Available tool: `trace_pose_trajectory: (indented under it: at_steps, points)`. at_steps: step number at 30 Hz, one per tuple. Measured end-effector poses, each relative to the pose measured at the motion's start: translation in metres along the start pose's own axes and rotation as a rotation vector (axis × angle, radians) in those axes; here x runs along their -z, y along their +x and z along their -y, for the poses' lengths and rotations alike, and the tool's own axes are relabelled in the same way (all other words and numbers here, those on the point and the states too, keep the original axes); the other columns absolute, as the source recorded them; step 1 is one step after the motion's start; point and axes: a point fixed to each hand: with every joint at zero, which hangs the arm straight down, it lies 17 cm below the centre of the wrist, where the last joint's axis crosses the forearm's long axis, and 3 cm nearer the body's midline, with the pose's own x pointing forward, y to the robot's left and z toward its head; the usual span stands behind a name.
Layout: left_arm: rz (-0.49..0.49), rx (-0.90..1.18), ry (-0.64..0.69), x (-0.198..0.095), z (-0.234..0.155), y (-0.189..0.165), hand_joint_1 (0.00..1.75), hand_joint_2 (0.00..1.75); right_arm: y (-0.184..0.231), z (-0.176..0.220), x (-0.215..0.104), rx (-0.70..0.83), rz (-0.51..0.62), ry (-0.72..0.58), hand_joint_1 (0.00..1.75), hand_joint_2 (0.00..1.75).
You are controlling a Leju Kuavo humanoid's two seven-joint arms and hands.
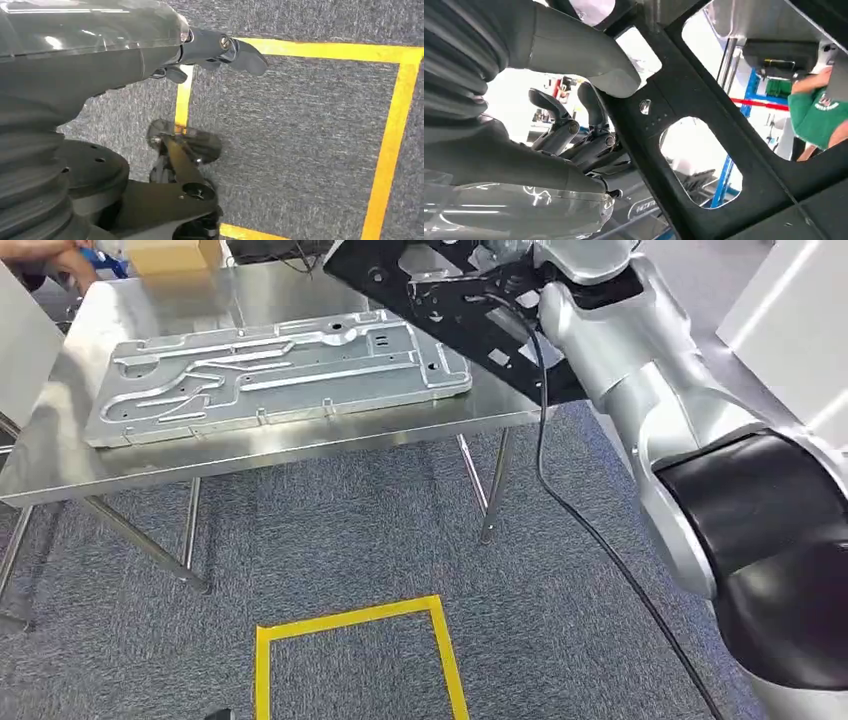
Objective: Take the parts from the cabinet and place them on the table.
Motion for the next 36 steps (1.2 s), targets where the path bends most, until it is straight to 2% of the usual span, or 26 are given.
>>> trace_pose_trajectory:
  at_steps: [24, 30, 36]
  points:
    - [-0.004, -0.002, 0.009, 0.000, -0.004, -0.003, 0.00, 1.75, 0.021, -0.003, 0.002, 0.029, 0.009, -0.005, 1.75, 1.75]
    - [-0.007, 0.000, 0.015, 0.000, -0.007, -0.004, 0.00, 1.75, 0.060, -0.025, 0.001, 0.071, 0.046, 0.024, 1.75, 1.75]
    - [0.005, -0.006, 0.024, 0.001, -0.010, 0.000, 0.00, 1.75, 0.098, -0.009, 0.005, 0.090, 0.085, 0.001, 1.75, 1.75]
